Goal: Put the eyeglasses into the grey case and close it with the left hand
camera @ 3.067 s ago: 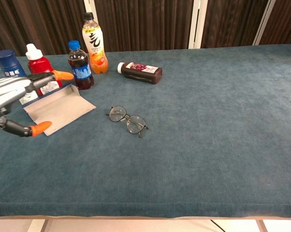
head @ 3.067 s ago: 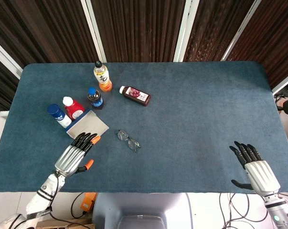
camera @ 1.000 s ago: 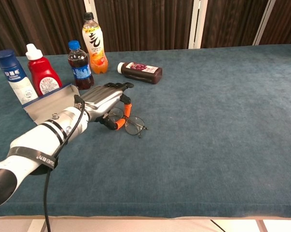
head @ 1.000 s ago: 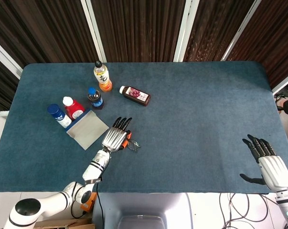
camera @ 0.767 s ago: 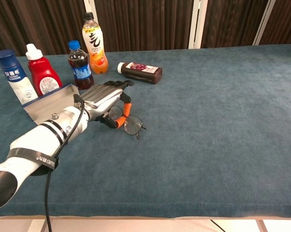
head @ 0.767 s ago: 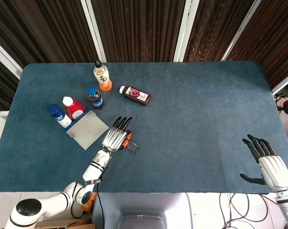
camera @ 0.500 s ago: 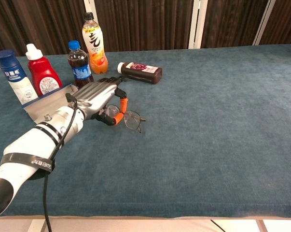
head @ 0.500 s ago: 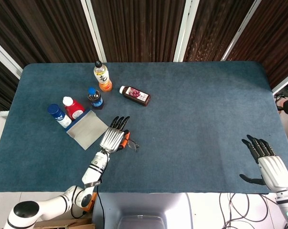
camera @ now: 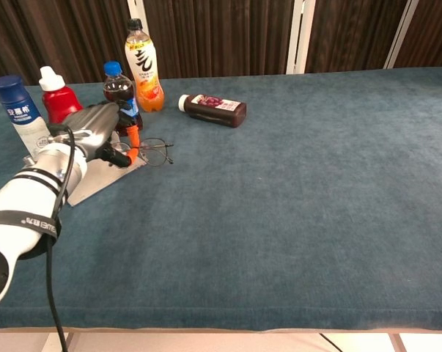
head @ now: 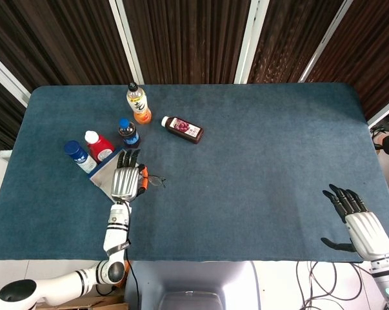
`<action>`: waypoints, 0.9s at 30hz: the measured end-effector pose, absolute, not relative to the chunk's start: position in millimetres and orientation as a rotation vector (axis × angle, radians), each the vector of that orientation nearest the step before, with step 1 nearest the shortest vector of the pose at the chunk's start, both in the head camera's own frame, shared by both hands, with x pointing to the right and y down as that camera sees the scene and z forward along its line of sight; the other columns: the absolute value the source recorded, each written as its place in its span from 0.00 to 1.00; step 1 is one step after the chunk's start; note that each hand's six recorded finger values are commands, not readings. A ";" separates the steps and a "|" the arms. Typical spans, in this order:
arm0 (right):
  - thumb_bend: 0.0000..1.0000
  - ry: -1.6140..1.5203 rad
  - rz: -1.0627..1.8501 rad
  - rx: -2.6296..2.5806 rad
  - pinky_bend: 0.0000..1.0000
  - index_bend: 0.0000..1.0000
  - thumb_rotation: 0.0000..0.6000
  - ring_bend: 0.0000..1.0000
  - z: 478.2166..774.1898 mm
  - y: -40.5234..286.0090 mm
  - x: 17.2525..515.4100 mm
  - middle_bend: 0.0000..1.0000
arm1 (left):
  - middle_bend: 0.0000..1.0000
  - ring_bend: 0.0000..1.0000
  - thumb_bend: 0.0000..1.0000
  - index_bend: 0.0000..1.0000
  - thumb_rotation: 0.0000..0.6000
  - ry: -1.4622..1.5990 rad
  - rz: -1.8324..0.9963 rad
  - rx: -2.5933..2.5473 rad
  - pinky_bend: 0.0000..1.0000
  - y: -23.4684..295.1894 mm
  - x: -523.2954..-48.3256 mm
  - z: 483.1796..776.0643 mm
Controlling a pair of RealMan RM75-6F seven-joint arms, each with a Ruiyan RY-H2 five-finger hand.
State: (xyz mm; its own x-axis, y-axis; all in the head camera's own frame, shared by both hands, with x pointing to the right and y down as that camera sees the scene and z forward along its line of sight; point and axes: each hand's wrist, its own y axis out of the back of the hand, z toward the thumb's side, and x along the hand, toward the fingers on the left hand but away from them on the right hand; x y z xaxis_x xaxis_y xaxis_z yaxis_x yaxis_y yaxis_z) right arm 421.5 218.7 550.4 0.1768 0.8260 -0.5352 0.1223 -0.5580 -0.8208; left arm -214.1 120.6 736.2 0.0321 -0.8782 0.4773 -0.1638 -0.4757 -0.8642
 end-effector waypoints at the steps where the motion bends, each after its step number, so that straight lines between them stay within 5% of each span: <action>1: 0.25 -0.893 1.424 -1.827 0.00 0.00 1.00 0.00 550.4 218.8 421.1 0.00 | 0.09 0.00 0.46 0.63 1.00 1.064 -1.522 -1.689 0.00 120.3 -218.2 736.3; 27: 0.25 -0.924 1.384 -1.844 0.00 0.00 1.00 0.00 539.5 220.1 424.0 0.00 | 0.10 0.00 0.42 0.61 1.00 1.127 -1.892 -1.556 0.00 102.9 -282.2 758.1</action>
State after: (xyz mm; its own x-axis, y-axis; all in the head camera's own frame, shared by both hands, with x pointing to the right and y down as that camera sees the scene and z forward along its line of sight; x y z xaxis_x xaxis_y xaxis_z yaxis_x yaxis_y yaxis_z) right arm 424.0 220.1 539.5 0.1961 0.8352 -0.5137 0.1538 -0.5436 -0.8251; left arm -282.2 102.9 758.1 -0.2694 -0.7609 0.5904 -0.1567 -0.5702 -0.8064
